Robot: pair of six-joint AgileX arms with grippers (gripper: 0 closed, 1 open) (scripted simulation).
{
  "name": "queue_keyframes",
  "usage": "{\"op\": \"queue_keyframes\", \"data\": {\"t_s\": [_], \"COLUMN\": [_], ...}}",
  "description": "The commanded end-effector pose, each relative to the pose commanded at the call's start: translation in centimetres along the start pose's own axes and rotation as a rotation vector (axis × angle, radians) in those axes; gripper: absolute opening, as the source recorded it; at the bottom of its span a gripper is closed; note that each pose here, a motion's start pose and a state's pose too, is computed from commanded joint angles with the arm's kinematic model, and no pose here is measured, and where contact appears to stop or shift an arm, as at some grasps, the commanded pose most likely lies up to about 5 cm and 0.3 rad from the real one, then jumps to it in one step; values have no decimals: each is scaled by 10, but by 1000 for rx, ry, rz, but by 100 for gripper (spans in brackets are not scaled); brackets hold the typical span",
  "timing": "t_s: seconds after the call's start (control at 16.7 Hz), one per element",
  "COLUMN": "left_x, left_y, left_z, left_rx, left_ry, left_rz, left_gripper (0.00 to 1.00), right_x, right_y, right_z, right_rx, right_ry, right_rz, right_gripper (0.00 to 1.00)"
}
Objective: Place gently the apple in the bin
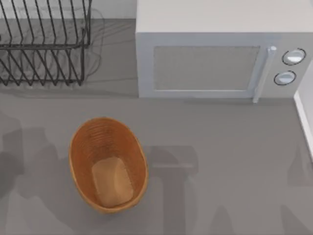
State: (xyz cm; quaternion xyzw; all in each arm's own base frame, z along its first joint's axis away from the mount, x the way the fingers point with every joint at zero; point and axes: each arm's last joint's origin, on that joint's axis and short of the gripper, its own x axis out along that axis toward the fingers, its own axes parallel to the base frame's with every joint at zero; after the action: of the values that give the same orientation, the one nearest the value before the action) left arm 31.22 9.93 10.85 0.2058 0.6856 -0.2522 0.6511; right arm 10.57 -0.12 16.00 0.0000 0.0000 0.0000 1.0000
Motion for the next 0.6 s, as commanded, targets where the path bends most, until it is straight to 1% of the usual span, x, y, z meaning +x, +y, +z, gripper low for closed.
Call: {"op": "queue_keyframes", "data": {"t_s": [0.42,0.48,0.6], "left_x": [0,-7,-11], "left_y": [0,2,4], "left_z": [0,1,1], "left_rx": [0,6,3], "left_ry": [0,-8,-11], "left_rz": [0,28,31], "left_gripper": [0,0,0], "right_x": [0,0,0], "right_y": [0,0,0], "right_z": [0,0,0], "right_rx": [0,0,0], "right_ry": [0,0,0], "right_rz": [0,0,0], "right_gripper": [100,100,100]}}
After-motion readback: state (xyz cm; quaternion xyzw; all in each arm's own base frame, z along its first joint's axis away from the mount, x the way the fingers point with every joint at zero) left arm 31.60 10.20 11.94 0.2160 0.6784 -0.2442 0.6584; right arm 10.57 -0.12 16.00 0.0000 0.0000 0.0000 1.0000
